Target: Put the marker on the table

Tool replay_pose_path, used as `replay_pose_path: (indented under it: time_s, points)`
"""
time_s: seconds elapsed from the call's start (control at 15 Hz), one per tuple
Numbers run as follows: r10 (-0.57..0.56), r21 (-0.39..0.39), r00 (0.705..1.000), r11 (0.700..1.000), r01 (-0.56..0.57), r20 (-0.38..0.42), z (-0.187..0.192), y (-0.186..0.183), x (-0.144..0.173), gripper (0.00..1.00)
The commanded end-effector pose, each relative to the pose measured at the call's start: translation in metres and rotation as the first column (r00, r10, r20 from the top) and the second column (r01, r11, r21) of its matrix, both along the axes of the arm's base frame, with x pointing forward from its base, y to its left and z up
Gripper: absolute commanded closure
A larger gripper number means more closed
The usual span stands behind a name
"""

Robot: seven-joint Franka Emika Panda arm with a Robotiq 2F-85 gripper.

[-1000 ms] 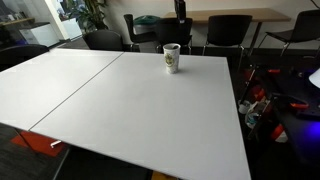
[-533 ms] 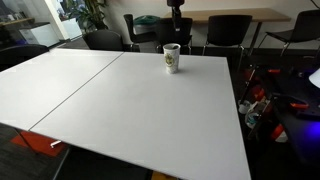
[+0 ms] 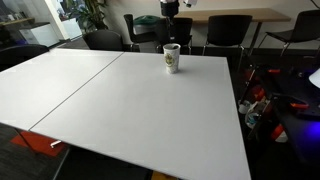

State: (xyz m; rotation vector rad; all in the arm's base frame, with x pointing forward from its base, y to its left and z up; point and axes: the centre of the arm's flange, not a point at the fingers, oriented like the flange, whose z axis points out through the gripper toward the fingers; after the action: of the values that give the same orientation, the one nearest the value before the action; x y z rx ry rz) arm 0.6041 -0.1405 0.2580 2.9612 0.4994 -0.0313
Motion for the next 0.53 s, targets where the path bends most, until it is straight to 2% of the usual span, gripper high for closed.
replay_pose_path:
  time_s: [0.0, 0.47]
  points:
    - [0.01, 0.01, 1.0, 1.0, -0.01, 0.018, -0.003, 0.0, 0.018, 0.42]
    - [0.01, 0.009, 1.0, 1.0, -0.01, 0.005, -0.014, 0.0, 0.021, 0.47]
